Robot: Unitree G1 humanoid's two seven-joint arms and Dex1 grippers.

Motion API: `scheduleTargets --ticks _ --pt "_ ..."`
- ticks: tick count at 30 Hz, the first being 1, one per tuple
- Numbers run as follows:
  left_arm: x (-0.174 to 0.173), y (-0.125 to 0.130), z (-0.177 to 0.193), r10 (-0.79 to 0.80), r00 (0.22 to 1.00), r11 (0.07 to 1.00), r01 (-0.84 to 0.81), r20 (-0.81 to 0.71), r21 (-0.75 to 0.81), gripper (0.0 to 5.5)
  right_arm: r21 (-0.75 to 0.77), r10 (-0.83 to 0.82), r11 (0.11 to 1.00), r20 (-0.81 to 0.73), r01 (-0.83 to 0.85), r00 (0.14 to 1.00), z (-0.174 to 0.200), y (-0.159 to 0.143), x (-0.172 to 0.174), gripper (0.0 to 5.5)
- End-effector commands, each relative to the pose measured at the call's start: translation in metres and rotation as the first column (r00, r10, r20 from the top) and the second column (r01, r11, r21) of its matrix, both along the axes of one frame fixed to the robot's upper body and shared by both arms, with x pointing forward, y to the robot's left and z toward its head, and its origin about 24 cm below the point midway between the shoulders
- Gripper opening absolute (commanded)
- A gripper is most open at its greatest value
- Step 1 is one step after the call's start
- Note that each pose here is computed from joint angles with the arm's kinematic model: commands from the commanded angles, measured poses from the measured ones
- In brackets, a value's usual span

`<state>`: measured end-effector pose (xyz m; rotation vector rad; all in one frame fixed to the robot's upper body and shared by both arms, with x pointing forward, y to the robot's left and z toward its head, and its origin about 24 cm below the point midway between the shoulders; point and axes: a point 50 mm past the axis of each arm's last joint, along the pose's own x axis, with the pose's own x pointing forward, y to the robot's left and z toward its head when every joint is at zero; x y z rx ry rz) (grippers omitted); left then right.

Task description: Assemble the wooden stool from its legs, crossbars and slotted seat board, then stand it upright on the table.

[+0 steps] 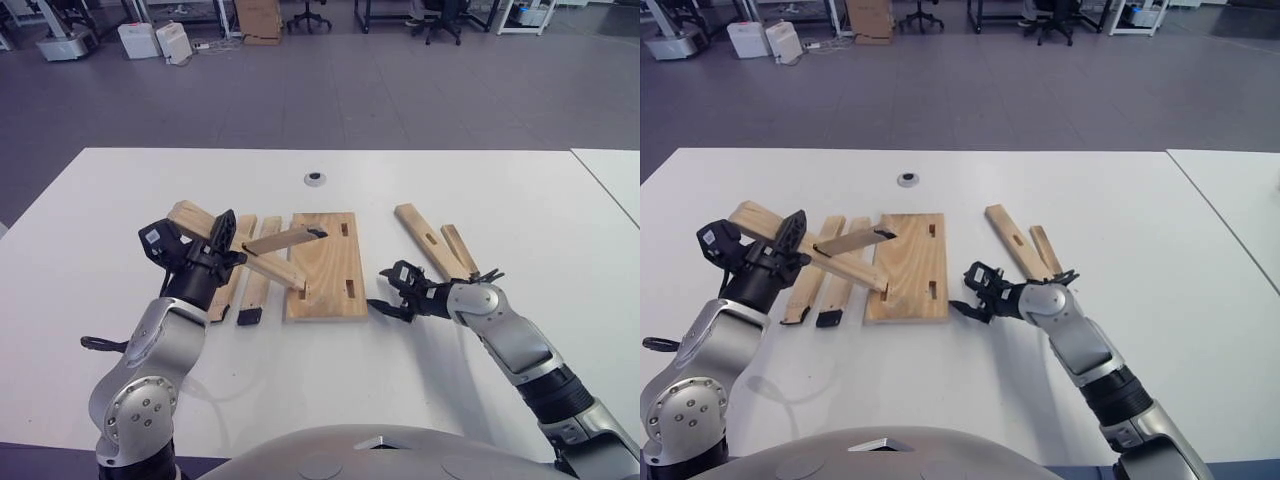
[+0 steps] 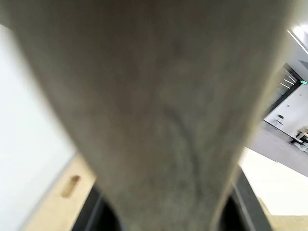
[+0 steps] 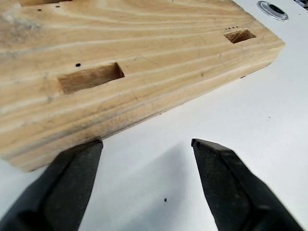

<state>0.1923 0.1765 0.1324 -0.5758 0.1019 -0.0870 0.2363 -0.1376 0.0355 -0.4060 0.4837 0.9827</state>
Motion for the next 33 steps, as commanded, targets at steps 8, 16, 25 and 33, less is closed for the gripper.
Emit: scheduleTargets --ticks 8,16,25,33 --pt "0.0 0.017 0.003 0.079 0.995 0.988 -0.07 -0.063 0.141 1.02 0.03 -0.008 1.0 0.017 0.007 1.0 0.003 0.005 0.005 3.46" --pt "0.0 -0.017 -0.005 -0.025 0.995 0.957 0.051 -0.092 0.287 1.02 0.044 -0.028 0.999 0.09 0.025 0.995 0.02 0.002 0.007 3.46" --pt "0.004 -0.046 -0.017 -0.101 0.989 0.873 0.141 -0.11 0.467 1.02 0.034 -0.231 0.971 0.366 0.235 0.902 0.085 -0.034 0.029 3.46" --pt "0.017 -0.066 0.017 -0.205 0.97 0.862 0.116 0.13 0.493 1.02 0.025 -0.213 0.975 0.379 0.22 0.9 0.085 -0.029 0.028 3.46"
